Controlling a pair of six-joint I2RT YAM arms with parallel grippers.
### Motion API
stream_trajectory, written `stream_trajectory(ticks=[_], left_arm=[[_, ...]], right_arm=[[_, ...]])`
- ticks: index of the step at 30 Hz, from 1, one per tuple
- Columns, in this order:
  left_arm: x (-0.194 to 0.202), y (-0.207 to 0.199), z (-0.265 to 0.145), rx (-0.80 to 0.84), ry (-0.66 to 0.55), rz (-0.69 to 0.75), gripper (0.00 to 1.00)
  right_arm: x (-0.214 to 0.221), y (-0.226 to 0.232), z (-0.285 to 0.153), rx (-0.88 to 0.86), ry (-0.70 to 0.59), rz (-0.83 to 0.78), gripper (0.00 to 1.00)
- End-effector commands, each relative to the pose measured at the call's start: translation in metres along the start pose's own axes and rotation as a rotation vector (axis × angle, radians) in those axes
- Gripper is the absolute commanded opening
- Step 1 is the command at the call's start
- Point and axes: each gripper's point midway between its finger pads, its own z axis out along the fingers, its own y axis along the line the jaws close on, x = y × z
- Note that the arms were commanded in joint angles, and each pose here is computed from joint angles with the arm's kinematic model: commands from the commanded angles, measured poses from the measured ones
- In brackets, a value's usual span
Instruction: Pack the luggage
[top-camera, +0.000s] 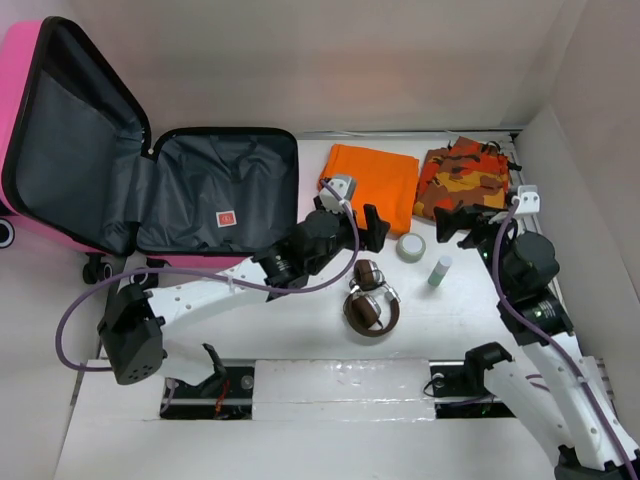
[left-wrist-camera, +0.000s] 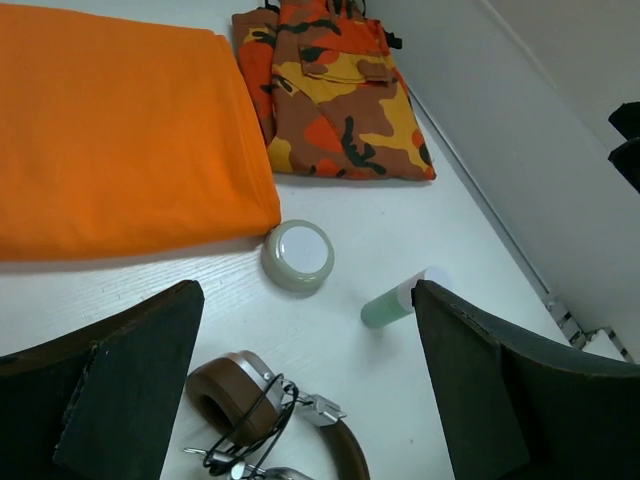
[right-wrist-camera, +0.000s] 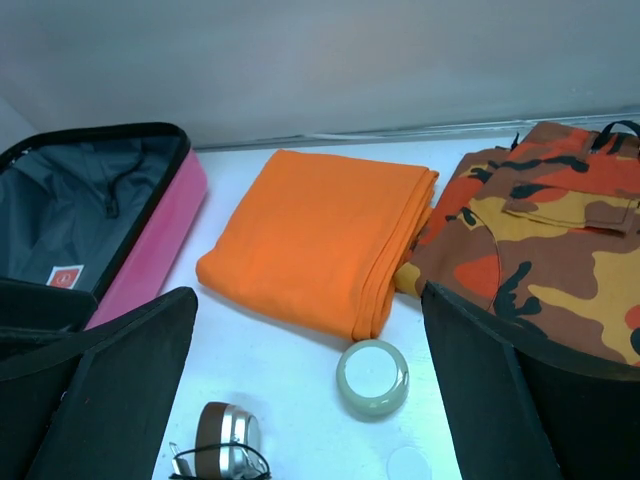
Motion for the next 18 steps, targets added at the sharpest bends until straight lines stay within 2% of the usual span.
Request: stream_trajectory(ticks=[1,4,5,8,14,18], left_arm=[[-0.025,-0.011,-0.001,0.017,-0.063,-0.049,0.83],[-0.025,-0.005,0.002,-0.023,-0.065,-0.082,0.80],[-0.026,0.000,0.005,-0.054,-0.069,-0.123,0.70],[-0.020,0.021,0.008,-0.159,-0.071,-0.205,0.63],[0.002,0.056,0.028,-0.409,-0.052,-0.374,0.67],[0.025,0.091,0.052,-0.502,0.041,-0.512,0.68]], right_arm=[[-0.013,0.002,-0.003,-0.003,-0.050,-0.004,1.00],[-0.010,0.003,0.000,-0.010,-0.036,-0.006,1.00],[-0.007,0.005,0.001,-0.017,-0.025,-0.006,1.00],[-0.006,0.005,0.001,-0.017,-0.024,-0.006,1.00],[-0.004,0.007,0.003,-0.025,-0.013,-0.008,1.00],[0.000,0.008,0.005,-0.033,0.000,-0.009,1.00]])
